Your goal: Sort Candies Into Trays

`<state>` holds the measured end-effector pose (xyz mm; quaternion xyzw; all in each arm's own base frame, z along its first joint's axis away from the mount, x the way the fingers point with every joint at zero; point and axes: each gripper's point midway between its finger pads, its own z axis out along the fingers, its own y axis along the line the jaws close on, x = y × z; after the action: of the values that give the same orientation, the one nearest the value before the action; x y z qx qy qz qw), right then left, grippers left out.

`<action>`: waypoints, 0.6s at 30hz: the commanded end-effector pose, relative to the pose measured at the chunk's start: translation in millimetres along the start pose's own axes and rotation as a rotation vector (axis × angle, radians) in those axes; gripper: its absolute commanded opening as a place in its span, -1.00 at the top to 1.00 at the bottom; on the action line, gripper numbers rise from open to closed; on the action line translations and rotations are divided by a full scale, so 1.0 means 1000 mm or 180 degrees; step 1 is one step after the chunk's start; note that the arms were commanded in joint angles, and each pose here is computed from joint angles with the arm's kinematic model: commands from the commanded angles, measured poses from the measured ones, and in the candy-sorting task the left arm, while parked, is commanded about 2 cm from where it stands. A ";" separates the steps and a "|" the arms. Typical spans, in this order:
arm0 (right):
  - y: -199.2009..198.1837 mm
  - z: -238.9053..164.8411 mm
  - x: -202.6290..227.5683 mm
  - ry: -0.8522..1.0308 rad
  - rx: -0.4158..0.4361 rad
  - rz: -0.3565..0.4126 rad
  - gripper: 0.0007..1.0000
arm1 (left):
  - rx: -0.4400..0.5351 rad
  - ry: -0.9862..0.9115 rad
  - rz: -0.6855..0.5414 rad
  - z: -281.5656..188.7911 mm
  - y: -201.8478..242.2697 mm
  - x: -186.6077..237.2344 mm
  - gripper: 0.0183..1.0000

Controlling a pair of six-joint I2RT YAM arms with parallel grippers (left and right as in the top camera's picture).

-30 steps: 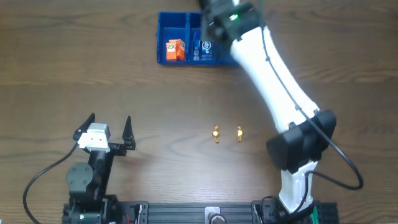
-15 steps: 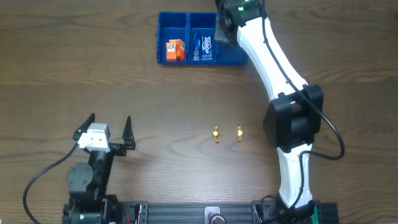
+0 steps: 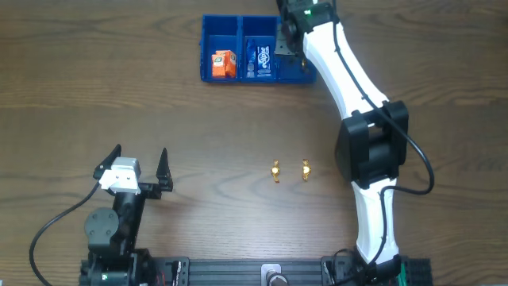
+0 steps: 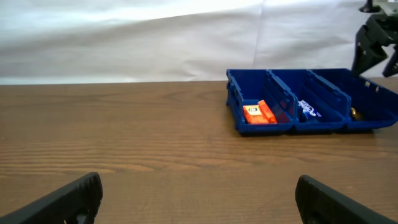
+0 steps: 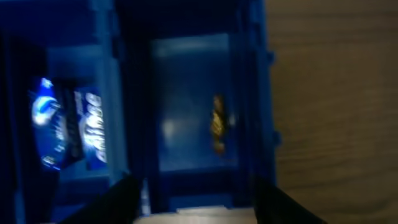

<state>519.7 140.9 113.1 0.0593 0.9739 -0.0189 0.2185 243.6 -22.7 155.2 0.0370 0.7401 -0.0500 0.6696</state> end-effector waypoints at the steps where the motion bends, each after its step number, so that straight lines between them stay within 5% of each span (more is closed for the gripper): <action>1: 0.007 -0.057 0.014 -0.0010 -0.0090 -0.0112 -0.30 | 0.0057 0.0143 0.0005 0.001 -0.002 0.015 -1.00; 7: 0.029 -0.086 0.090 0.0374 -0.0344 -0.0359 -0.42 | 0.0057 0.0143 0.0005 0.001 -0.002 0.015 -1.00; 18: 0.022 -0.053 0.252 0.1081 -0.0156 -0.0495 -0.42 | 0.0057 0.0143 0.0005 0.001 -0.002 0.015 -1.00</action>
<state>297.8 191.1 70.0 -0.0383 0.9965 -0.0003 0.0737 243.6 -22.5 155.3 0.0367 0.7400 -0.0497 0.6698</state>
